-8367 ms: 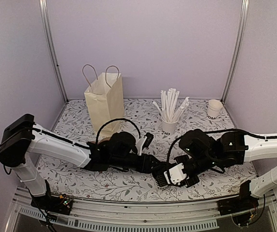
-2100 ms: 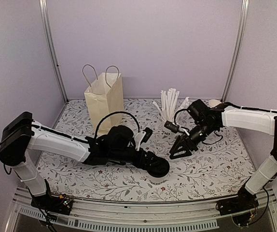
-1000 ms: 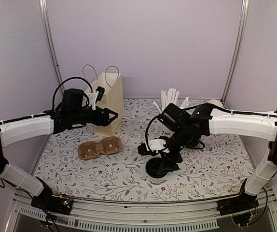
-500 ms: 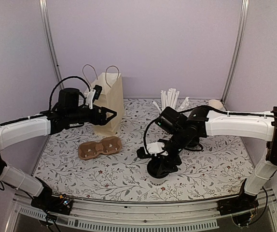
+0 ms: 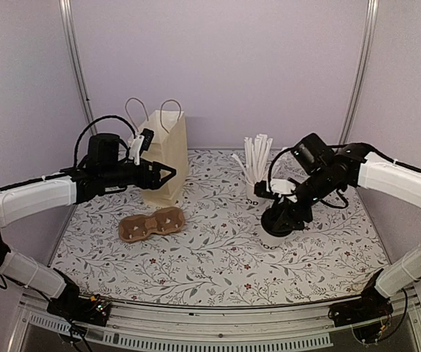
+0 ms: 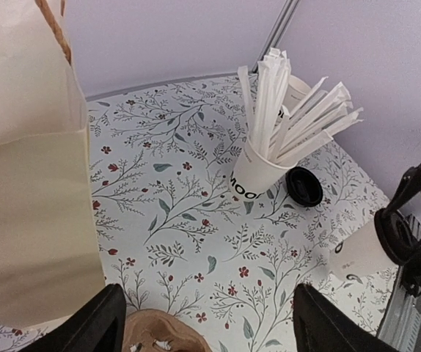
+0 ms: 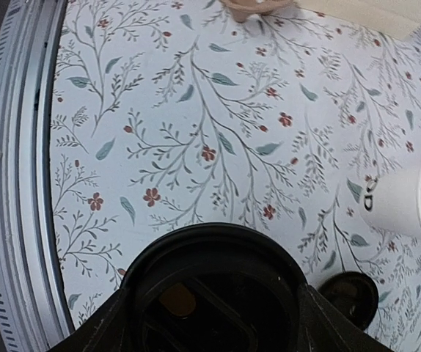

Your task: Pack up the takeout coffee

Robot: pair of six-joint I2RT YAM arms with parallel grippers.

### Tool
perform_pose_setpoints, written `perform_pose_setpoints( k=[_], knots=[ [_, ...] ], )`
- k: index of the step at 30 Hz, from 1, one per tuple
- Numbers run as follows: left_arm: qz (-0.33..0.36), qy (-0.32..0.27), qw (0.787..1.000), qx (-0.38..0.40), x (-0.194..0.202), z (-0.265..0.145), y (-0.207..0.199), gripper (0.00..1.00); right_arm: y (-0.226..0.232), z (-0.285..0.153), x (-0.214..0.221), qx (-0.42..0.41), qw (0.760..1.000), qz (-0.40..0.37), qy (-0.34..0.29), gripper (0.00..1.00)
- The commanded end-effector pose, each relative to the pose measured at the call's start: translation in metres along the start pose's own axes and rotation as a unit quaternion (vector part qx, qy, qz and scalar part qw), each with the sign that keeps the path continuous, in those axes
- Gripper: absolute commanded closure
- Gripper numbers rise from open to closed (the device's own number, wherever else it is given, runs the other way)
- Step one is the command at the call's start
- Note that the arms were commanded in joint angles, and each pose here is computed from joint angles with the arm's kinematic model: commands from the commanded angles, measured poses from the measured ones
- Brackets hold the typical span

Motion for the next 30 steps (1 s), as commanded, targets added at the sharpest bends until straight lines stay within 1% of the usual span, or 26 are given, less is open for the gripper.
perform_pose_setpoints(
  k=[1, 4, 7, 10, 12, 16, 20, 22, 26, 30],
  knots=[
    [0.009, -0.009, 1.0, -0.005, -0.004, -0.005, 0.005, 0.2, -0.033, -0.046, 0.034, 0.044, 0.996, 0.076, -0.028, 0.35],
    [0.009, -0.01, 1.0, -0.005, -0.004, -0.005, 0.005, 0.2, -0.07, -0.07, 0.067, 0.083, 0.985, 0.15, -0.035, 0.36],
    [0.009, -0.009, 1.0, -0.006, -0.004, -0.006, 0.005, 0.2, -0.103, -0.089, 0.103, 0.125, 0.968, 0.214, -0.036, 0.37],
    [0.01, -0.009, 1.0, -0.005, -0.004, -0.006, 0.005, 0.2, -0.133, -0.11, 0.138, 0.185, 0.946, 0.263, -0.032, 0.37],
    [0.009, -0.009, 1.0, -0.004, -0.004, -0.006, 0.005, 0.2, -0.152, -0.124, 0.164, 0.222, 0.927, 0.3, -0.028, 0.38],
    [0.008, -0.01, 1.0, -0.001, -0.004, -0.006, 0.004, 0.2, -0.178, -0.145, 0.198, 0.268, 0.896, 0.353, -0.028, 0.38],
    [0.007, -0.011, 1.0, 0.001, -0.004, -0.007, 0.003, 0.2, -0.198, -0.153, 0.221, 0.282, 0.874, 0.395, -0.036, 0.38],
    [0.007, -0.011, 1.0, 0.001, -0.005, -0.008, 0.003, 0.2, -0.205, -0.15, 0.233, 0.286, 0.864, 0.413, -0.027, 0.38],
    [0.008, -0.012, 1.0, 0.002, -0.005, -0.008, 0.002, 0.2, -0.213, -0.14, 0.248, 0.281, 0.855, 0.436, -0.02, 0.37],
    [0.008, -0.011, 1.0, 0.004, -0.004, -0.008, 0.001, 0.2, -0.217, -0.131, 0.255, 0.272, 0.849, 0.452, -0.015, 0.33]
  ],
)
Point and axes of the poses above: each gripper's point midway between its finger pads, its own z axis out along the fingers, its own y axis along the line the jaws close on, x = y × z, the point moved 2 cm from there along -z, back along the fingers, and after that the axes turned 13 degrees about z, right-handed, at the moved point
